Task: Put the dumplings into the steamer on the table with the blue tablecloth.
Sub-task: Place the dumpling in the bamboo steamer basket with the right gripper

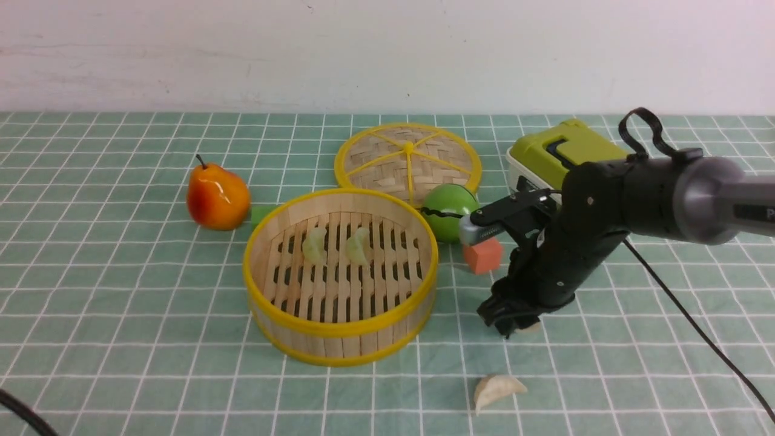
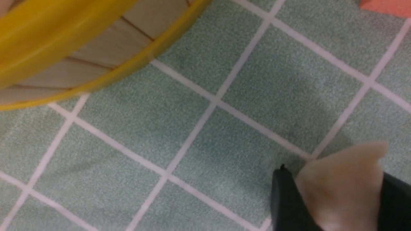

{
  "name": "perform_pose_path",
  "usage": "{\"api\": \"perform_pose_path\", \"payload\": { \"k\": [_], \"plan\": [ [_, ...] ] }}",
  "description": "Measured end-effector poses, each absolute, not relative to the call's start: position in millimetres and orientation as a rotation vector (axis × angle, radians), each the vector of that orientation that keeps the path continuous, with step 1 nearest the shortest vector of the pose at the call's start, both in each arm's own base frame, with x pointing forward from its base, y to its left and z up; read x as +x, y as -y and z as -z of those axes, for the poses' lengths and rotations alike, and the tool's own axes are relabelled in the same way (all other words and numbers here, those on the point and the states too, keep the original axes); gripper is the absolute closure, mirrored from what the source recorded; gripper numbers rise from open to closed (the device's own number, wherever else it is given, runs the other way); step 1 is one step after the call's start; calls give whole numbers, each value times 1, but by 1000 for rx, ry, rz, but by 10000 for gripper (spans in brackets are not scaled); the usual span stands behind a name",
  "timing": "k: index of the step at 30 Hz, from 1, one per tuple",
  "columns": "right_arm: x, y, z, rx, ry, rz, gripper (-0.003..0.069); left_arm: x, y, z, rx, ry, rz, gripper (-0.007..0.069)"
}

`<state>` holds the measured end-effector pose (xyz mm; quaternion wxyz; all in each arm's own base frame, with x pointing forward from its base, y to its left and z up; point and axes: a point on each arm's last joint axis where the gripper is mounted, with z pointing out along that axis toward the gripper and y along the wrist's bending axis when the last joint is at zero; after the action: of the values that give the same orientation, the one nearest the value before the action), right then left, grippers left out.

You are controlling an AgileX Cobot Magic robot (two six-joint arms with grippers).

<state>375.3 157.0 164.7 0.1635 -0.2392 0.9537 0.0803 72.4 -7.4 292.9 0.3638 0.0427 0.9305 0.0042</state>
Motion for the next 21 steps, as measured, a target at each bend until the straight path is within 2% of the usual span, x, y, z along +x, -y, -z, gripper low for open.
{"api": "perform_pose_path", "payload": {
  "k": [2, 3, 6, 7, 9, 11, 13, 15, 17, 21],
  "plan": [
    [373, -157, -174, -699, -2751, -241, 372, 65, 2, -291, 43, -2360, -2, 639],
    [373, -160, -189, -699, -2755, -269, 372, 61, -2, -288, -7, -2326, 10, 639],
    [373, -173, -235, -652, -2691, -414, 372, 54, -7, -280, -61, -2233, 51, 639],
    [373, -176, -238, -646, -2684, -440, 372, 54, -7, -280, -62, -2219, 62, 639],
    [371, -206, -275, -628, -2554, -607, 372, 52, -7, -280, -64, -2082, 130, 639],
    [368, -223, -280, -632, -2508, -673, 372, 51, -7, -277, -59, -2053, 149, 639],
    [364, -266, -276, -616, -2415, -783, 372, 50, -6, -275, -51, -2008, 183, 639],
    [363, -287, -261, -597, -2389, -809, 372, 49, -6, -275, -48, -1993, 193, 639],
    [364, -307, -238, -578, -2375, -808, 372, 49, -6, -276, -47, -1985, 197, 639],
    [370, -322, -199, -553, -2390, -773, 372, 49, -6, -276, -47, -1983, 198, 639]
  ]
}}
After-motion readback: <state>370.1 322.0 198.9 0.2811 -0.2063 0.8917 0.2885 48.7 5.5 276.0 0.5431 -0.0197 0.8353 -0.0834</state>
